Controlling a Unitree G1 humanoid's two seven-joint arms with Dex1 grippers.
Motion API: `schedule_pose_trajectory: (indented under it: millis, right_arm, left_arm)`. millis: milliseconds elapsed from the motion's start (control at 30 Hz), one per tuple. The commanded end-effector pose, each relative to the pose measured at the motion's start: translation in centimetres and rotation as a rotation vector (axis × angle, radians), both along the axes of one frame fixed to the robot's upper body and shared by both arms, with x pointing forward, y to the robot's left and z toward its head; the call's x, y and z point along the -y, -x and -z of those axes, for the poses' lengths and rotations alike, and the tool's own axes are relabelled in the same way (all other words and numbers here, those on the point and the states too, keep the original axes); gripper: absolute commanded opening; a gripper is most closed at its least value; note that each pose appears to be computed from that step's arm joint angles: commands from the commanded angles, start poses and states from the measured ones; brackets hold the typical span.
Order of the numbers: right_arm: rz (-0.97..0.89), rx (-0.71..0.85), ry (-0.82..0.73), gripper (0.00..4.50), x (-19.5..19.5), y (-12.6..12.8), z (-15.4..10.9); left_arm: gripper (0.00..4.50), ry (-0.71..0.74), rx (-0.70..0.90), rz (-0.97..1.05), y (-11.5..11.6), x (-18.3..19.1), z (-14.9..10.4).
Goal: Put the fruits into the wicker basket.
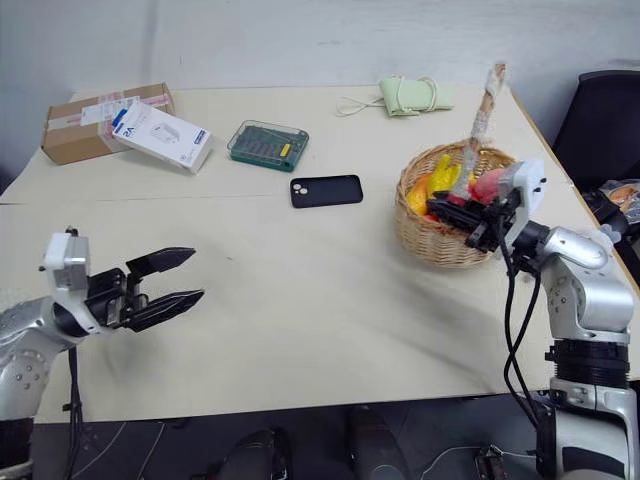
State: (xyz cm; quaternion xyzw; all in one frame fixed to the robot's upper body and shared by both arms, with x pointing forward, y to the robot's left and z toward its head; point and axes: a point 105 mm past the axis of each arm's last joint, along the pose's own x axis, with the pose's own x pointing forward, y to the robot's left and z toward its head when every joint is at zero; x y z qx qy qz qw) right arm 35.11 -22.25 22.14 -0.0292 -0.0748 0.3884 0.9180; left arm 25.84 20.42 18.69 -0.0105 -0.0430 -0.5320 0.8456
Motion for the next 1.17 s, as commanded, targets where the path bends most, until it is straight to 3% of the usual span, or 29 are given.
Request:
schedule_pose_trajectory:
  millis: [33,200,367,400,567,667,833,1000,1167]
  right_arm:
    - [0.022,0.036,-0.003,1.05,1.4,0.3,-1.2]
    - [0.023,0.032,0.055,2.62,2.2,1.9,-1.0]
    - [0.065,0.021,0.218,4.34,4.5,5.1,-1.0]
    - [0.075,0.000,0.269,4.47,5.2,5.9,-0.8]
    - [0.012,-0.052,0.540,4.47,6.7,9.1,1.0]
    - [-0.164,-0.108,0.614,4.47,4.4,10.6,4.1]
    - [-0.339,-0.003,0.522,4.47,-1.7,9.6,7.5]
    - [-0.381,0.109,0.593,4.47,-3.6,7.6,11.0]
    - [-0.344,0.174,0.511,4.47,-5.5,5.5,11.2]
  left_arm:
    - [4.50,-0.043,0.007,0.007,0.3,-0.4,-0.2]
    - [4.50,-0.079,-0.014,-0.010,0.7,-1.6,0.5]
    - [4.50,-0.098,-0.036,-0.032,0.8,-2.4,1.5]
    - [4.50,-0.110,-0.039,-0.034,0.8,-2.5,1.8]
    - [4.50,-0.173,-0.008,-0.053,0.9,-3.2,1.9]
    - [4.50,-0.316,-0.035,0.001,2.3,-3.2,4.3]
    - [4.50,-0.353,-0.007,-0.071,3.0,-2.8,6.1]
    - [4.50,-0.438,0.011,-0.082,4.1,-1.9,7.9]
    - [4.50,-0.472,0.070,-0.099,4.4,-1.4,8.1]
